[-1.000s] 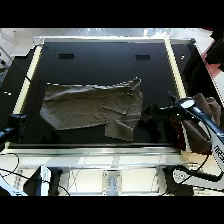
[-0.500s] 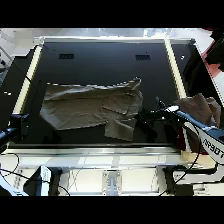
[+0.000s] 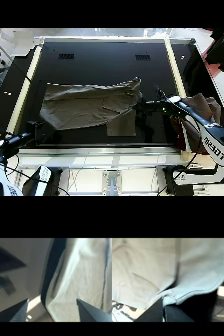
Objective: Fold the shirts.
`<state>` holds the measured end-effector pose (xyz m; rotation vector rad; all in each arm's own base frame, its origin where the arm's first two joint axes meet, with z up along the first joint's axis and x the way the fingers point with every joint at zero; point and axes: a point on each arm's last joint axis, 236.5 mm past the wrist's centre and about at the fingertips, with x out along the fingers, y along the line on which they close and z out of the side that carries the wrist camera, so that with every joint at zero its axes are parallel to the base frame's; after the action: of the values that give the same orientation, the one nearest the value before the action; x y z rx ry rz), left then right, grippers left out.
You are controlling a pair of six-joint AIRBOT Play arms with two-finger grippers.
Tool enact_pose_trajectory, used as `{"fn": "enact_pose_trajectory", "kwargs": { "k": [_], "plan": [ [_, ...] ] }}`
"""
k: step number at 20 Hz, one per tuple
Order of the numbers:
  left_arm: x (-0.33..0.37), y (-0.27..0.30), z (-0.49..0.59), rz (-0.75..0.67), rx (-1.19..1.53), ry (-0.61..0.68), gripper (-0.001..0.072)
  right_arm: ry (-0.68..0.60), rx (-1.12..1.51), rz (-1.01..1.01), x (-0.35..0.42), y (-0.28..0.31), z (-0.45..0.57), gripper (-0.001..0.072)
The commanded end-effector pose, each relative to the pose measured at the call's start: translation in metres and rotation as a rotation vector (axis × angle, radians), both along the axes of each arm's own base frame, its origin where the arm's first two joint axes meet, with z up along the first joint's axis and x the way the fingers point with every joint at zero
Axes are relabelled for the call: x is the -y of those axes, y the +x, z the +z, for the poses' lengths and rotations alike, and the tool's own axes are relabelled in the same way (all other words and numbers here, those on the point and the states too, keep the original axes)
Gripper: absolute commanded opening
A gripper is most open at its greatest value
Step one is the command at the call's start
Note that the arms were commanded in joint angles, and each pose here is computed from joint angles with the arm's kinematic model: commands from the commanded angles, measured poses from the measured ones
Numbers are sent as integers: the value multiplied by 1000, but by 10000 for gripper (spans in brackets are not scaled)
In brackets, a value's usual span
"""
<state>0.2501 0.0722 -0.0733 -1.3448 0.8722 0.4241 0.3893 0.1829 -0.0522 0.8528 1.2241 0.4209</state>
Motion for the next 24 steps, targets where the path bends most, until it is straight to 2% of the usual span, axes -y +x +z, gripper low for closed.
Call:
{"fn": "enact_pose_trajectory", "kwargs": {
  "k": [1, 4, 8, 10, 13, 17, 18, 19, 20, 24],
  "plan": [
    [15, 11, -17, 8, 19, -133, 576, -9, 59, 39, -2, 9, 19, 16],
    [21, 12, -33, -21, -5, -156, 576, -16, 60, 52, -2, 8, 19, 16],
    [-4, 26, -34, 68, 41, -95, 570, -18, 55, 65, -3, 5, 19, 16],
    [-5, 31, -33, 57, 59, -69, 452, -18, 55, 65, -3, 5, 19, 16],
    [-2, 38, -38, 14, 48, -40, 406, -17, 54, 65, -3, 5, 19, 16],
    [13, 65, -38, -118, 54, -18, 398, -17, 54, 64, -3, 5, 19, 16],
    [15, 73, -36, -139, 59, -14, 309, -16, 53, 64, -3, 5, 19, 16],
    [15, 81, -32, -154, 71, -5, 137, -14, 52, 67, -4, 4, 20, 16],
    [14, 86, -25, -165, 90, -2, 5, -12, 57, 70, -4, 3, 23, 16],
    [-2, 101, 43, -178, 248, 72, 8, -59, 179, 89, 7, 0, 67, 15]
  ]
}}
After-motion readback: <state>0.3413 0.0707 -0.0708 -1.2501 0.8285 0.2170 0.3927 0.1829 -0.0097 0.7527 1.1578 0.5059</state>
